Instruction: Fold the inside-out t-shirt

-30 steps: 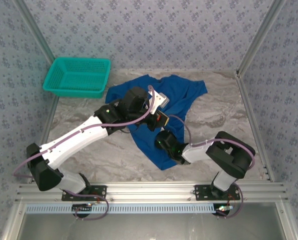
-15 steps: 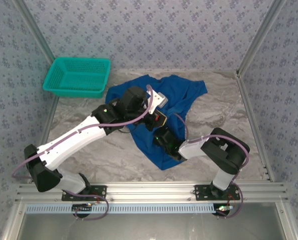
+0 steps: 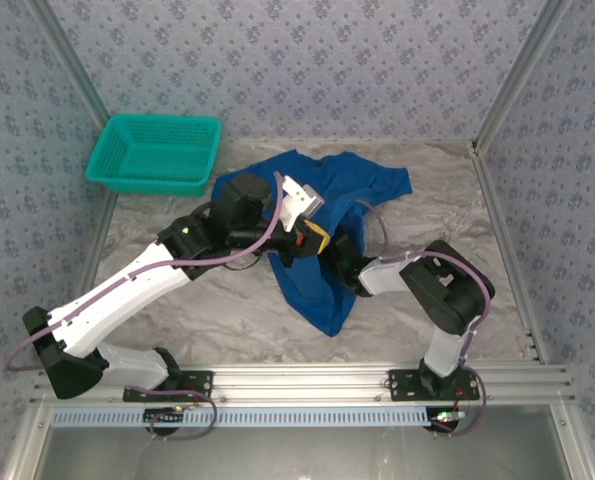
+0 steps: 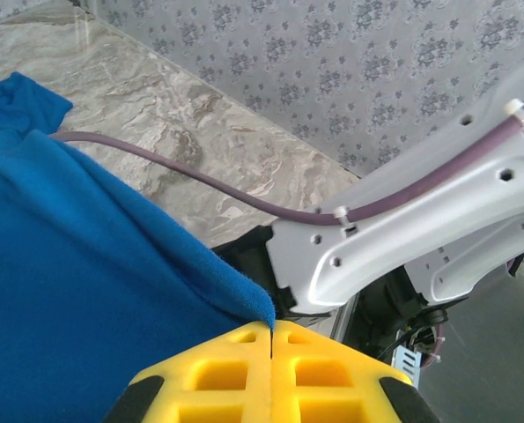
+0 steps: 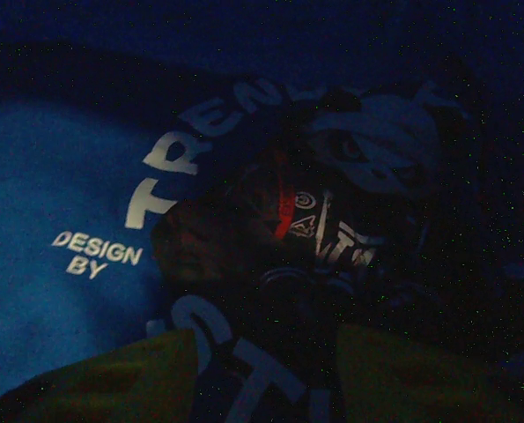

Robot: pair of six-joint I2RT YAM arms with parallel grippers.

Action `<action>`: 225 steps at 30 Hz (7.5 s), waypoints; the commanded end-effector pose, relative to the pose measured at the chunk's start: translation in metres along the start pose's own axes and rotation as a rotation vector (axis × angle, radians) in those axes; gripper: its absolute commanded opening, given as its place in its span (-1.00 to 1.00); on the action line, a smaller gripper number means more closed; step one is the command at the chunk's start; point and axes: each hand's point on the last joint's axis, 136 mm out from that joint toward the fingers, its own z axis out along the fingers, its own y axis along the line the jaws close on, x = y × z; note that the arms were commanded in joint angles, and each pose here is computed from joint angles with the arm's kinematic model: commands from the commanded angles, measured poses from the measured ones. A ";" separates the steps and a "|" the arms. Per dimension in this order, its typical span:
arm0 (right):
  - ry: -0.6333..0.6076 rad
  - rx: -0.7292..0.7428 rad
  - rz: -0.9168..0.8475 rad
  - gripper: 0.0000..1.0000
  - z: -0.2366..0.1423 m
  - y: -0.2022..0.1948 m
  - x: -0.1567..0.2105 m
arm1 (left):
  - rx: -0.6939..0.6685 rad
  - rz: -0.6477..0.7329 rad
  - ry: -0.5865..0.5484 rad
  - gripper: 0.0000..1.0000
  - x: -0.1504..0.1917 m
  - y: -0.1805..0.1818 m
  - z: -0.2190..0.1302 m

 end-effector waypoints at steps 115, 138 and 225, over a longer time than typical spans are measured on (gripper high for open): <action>0.495 -0.265 0.137 -1.00 -0.041 -0.032 -0.039 | -1.033 -0.407 -0.483 -1.00 -0.027 0.292 -0.205; -0.128 -0.820 0.473 -1.00 -0.129 -0.007 -0.227 | -0.904 -0.482 -0.017 -1.00 0.128 0.346 -0.032; -0.257 -0.486 0.060 -1.00 -0.205 -0.024 -0.239 | -0.076 -0.439 -0.128 -0.36 -0.002 0.164 0.033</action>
